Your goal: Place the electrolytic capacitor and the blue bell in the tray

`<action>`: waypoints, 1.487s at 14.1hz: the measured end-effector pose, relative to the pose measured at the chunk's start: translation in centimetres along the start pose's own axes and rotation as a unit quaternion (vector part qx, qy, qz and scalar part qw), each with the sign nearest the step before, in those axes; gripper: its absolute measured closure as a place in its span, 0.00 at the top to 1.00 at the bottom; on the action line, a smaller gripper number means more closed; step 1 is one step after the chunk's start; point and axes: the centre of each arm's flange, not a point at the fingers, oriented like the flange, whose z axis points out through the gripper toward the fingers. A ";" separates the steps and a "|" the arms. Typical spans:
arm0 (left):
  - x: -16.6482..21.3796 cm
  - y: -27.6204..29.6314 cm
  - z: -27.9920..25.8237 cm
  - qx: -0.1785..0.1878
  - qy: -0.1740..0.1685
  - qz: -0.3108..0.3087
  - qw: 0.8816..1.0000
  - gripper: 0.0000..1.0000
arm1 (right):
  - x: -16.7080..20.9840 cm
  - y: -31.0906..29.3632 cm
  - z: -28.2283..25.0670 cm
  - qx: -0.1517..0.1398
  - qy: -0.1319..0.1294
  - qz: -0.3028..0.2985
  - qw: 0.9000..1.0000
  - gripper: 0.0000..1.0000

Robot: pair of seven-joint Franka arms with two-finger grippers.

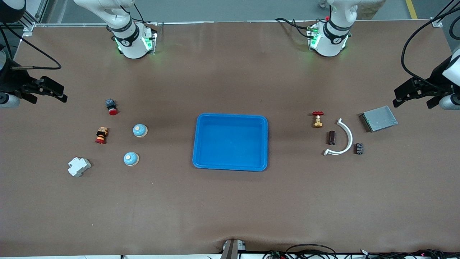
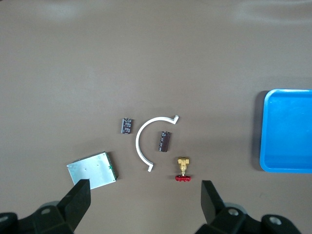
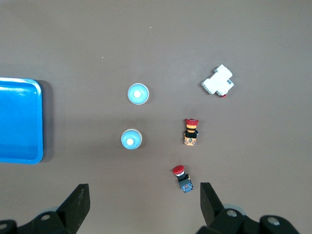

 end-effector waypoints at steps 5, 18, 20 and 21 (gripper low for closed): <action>0.0 -0.2 0.0 0.000 0.000 -0.002 1.000 1.00 | 0.0 0.0 0.0 0.000 0.000 0.000 1.000 1.00; 2.2 -2.2 6.4 -0.003 -0.051 -0.014 0.999 1.00 | -0.1 0.1 4.8 0.000 -0.009 0.002 1.000 1.00; 2.9 -2.7 8.3 0.007 -0.061 0.015 0.998 1.00 | -0.9 0.1 8.2 -0.001 -0.003 0.004 1.000 1.00; 3.3 -3.0 9.4 0.012 -0.067 0.030 0.997 1.00 | -1.6 -0.2 10.1 -0.001 -0.005 0.012 1.000 1.00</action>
